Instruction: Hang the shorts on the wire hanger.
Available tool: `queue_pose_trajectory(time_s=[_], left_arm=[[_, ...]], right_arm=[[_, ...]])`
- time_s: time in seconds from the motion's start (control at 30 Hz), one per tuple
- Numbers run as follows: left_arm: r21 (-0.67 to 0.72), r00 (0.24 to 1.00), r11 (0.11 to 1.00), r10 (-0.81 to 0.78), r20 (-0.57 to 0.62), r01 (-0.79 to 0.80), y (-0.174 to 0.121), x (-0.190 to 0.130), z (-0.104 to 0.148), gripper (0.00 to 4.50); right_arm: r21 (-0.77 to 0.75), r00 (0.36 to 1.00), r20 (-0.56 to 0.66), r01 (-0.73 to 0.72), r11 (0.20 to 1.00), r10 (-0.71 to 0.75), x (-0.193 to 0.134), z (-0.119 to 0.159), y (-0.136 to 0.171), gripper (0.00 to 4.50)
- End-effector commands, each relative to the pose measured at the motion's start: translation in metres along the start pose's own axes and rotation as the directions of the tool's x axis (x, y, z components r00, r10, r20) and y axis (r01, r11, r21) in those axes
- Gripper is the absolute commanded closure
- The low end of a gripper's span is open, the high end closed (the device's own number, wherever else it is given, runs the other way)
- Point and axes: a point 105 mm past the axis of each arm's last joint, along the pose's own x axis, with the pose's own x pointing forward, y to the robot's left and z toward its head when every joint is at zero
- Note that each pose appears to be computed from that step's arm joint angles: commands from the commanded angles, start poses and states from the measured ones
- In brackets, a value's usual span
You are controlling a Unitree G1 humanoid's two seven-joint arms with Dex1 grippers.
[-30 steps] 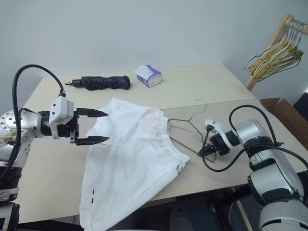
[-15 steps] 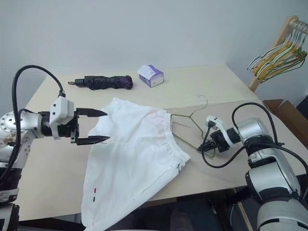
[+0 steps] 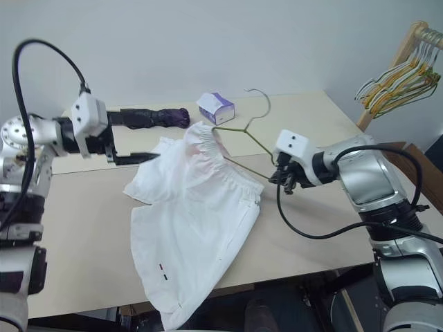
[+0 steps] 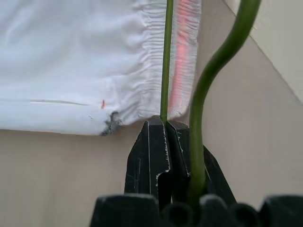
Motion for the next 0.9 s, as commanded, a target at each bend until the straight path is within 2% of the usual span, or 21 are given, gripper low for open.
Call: queue_pose_trajectory(time_s=[0.03, 0.17, 0.4, 0.7, 0.8, 0.9], left_arm=[[0.115, 0.995, 0.988, -0.095, -0.031, 0.098, 0.004, 0.001, 0.007, 0.06], [0.194, 0.963, 0.945, -0.247, -0.110, 0.264, -0.001, 0.008, 0.006, 0.06], [0.232, 0.900, 0.874, -0.386, -0.200, 0.427, -0.013, 0.035, -0.002, 0.06], [0.216, 0.810, 0.799, -0.476, -0.343, 0.562, -0.031, 0.054, -0.031, 0.06], [0.200, 0.824, 0.820, -0.458, -0.332, 0.536, -0.031, 0.063, -0.035, 0.67], [0.192, 0.826, 0.821, -0.468, -0.313, 0.538, -0.033, 0.066, -0.035, 1.61]], right_arm=[[-0.136, 1.000, -0.011, 0.021, 0.990, -0.023, 0.000, 0.015, 0.010, 4.50], [-0.197, 0.999, -0.036, -0.034, 0.980, 0.027, 0.006, 0.017, 0.020, 4.50], [-0.249, 0.997, -0.023, -0.083, 0.965, 0.080, 0.006, 0.034, 0.027, 4.50], [-0.265, 0.992, -0.011, -0.125, 0.956, 0.127, 0.005, 0.043, 0.034, 4.50], [-0.275, 0.990, -0.014, -0.135, 0.952, 0.137, 0.004, 0.043, 0.037, 4.50], [-0.271, 0.990, -0.008, -0.140, 0.953, 0.143, 0.003, 0.044, 0.039, 4.50]])
